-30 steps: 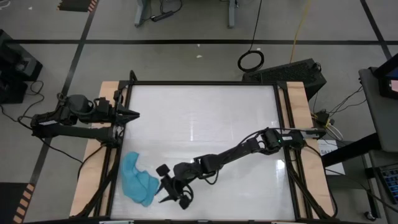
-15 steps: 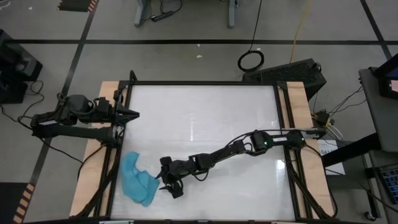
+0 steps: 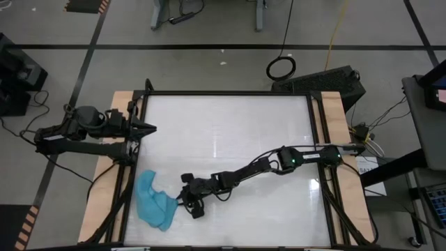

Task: Roll towel
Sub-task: Roll the blue towel

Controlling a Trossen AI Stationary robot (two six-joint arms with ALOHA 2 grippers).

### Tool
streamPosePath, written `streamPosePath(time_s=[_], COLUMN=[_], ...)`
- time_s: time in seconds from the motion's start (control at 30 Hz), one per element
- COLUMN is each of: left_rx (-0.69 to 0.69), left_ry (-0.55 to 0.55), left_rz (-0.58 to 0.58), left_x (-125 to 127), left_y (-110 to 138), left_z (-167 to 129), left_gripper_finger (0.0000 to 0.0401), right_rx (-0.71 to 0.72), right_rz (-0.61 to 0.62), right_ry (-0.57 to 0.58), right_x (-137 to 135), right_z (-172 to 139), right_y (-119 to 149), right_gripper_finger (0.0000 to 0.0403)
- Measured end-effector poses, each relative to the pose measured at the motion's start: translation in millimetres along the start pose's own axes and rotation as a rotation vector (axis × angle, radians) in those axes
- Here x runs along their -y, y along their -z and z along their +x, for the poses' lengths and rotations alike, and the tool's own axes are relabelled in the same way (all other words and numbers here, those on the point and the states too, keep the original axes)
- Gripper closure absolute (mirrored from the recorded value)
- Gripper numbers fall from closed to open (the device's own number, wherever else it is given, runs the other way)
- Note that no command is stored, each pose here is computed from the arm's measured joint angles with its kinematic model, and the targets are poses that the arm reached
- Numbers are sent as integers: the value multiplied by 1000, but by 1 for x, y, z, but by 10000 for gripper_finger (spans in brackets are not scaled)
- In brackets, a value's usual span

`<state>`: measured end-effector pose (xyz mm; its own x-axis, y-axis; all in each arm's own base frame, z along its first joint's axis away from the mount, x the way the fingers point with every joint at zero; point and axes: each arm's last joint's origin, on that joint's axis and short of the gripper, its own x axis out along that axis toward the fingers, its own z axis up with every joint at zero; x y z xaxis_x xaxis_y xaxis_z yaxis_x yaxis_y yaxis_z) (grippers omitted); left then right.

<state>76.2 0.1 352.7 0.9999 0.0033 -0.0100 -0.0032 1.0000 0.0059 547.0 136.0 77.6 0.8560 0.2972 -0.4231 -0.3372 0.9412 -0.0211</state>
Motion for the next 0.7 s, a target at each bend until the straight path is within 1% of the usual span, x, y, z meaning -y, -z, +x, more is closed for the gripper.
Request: streamPosePath(time_s=[0.17,0.3,0.33,0.47,0.63,0.7], left_rx=[1,1,1,1,1,1], left_ry=[0,0,0,-1,-1,-1], left_rz=[0,0,0,0,0,-1], left_x=[0,0,0,0,0,0], left_y=[0,0,0,0,0,0], left_z=[0,0,0,0,0,0], left_gripper_finger=[363,363,363,363,363,363], right_rx=[1,-7,-8,-24,-92,-113], right_rz=[-26,-36,-42,-46,-49,-54], right_ry=[-16,-26,-23,0,25,30], right_x=[1,-1,-1,1,4,6], right_z=[2,2,2,2,-1,-4], right_y=[3,2,2,4,5,1], right_gripper_finger=[326,388,394,401,402,402])
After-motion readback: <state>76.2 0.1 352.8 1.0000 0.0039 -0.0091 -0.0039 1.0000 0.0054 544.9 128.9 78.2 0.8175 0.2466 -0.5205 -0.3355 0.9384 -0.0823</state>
